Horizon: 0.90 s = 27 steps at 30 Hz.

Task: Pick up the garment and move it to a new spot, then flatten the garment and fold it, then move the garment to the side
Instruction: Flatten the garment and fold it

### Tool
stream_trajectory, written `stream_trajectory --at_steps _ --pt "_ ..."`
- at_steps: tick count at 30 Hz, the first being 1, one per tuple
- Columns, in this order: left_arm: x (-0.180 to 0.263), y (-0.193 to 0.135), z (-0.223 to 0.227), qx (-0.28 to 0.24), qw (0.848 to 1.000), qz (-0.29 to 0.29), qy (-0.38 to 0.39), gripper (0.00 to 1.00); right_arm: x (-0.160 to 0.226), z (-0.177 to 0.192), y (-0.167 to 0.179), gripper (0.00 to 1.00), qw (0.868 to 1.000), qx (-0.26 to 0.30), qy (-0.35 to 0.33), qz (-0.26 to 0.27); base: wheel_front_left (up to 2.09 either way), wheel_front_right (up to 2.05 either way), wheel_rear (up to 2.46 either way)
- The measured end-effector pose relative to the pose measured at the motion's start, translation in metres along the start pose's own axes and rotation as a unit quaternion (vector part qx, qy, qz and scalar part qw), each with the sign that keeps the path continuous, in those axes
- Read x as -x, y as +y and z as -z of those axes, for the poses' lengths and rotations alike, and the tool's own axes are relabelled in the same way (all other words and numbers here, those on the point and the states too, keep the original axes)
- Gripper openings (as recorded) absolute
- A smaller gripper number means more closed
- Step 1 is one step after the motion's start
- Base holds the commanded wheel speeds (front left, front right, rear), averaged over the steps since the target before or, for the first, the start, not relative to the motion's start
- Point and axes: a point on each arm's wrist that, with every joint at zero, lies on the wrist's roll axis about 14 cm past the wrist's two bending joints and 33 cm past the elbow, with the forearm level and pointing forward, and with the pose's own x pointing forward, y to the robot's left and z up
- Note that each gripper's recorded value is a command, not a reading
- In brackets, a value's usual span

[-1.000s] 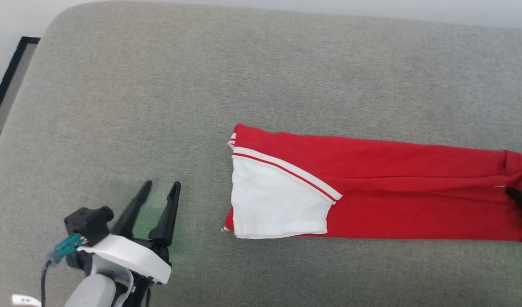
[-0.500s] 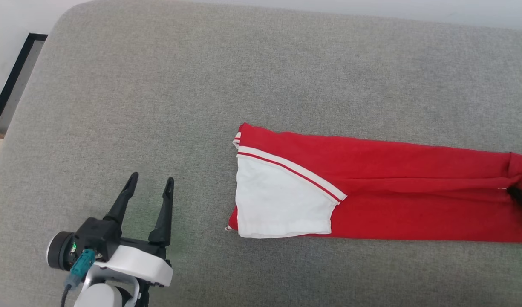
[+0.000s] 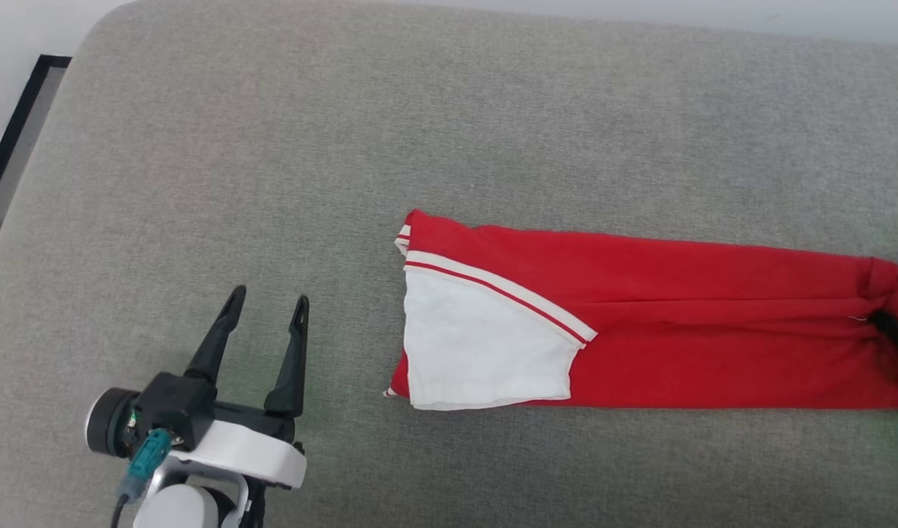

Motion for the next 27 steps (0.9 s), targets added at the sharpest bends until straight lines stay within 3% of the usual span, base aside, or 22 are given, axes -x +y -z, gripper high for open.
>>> stream_trajectory --at_steps 9,18,22,27 --pt "-0.011 -0.016 -0.01 0.024 0.999 0.028 -0.02 1.0 0.018 -0.015 -0.026 0.0 0.998 -0.038 -0.036 0.017 0.0 0.0 0.0" --pt "-0.034 -0.031 -0.015 0.026 0.997 0.061 -0.032 1.0 0.069 -0.025 -0.122 0.0 0.985 -0.092 -0.071 0.127 0.0 0.0 0.0" --pt "-0.045 -0.036 -0.011 0.024 0.997 0.071 -0.03 1.0 0.094 -0.034 -0.162 0.0 0.973 -0.113 -0.094 0.178 0.0 0.0 0.0" --pt "-0.054 -0.04 -0.008 0.025 0.996 0.078 -0.028 1.0 0.108 -0.037 -0.187 0.0 0.961 -0.143 -0.111 0.208 0.0 0.0 0.0"
